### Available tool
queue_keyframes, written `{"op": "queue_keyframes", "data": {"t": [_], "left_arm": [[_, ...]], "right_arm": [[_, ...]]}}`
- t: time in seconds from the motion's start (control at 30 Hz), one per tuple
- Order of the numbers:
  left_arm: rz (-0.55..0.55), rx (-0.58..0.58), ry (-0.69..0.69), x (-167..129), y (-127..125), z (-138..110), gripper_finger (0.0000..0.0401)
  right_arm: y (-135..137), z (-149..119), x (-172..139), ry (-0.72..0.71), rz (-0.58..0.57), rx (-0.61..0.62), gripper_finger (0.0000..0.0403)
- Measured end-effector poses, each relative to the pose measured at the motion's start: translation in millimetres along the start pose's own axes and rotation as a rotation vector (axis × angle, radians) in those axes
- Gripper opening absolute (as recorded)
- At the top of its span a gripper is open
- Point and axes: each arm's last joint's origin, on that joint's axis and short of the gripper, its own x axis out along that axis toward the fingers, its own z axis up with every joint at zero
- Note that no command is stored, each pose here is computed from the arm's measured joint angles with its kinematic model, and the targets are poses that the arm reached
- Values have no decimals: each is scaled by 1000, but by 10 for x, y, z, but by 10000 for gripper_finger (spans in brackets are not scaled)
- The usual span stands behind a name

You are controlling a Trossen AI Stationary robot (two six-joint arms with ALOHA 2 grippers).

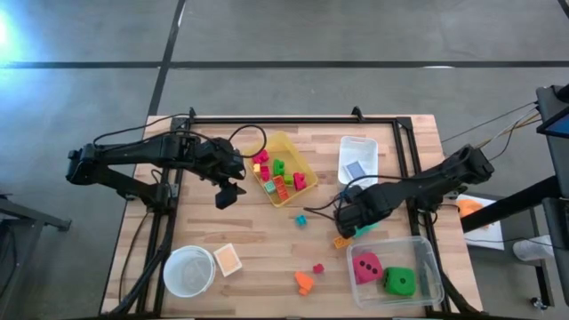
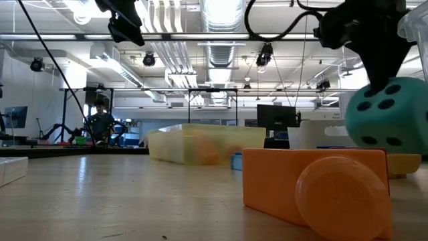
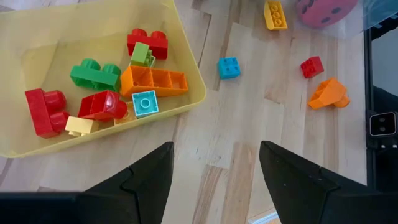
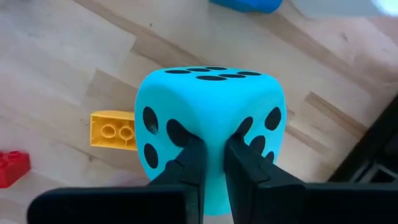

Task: Pick & Place Toys
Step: Put the blue dice into the transparent bin

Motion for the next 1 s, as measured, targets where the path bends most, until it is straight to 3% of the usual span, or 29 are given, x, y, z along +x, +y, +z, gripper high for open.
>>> {"op": "queue_keyframes", "data": {"t": [0.37,0.63,1.0], "left_arm": [[0,0,1,1,0,-1,240],[0,0,1,1,0,-1,240],[1,-1,1,1,2,-1,240]], "right_arm": [[23,48,-310,-77,25,-45,11],[83,88,-663,-125,136,-119,8],[21,68,-1061,-146,193,-187,8]]}}
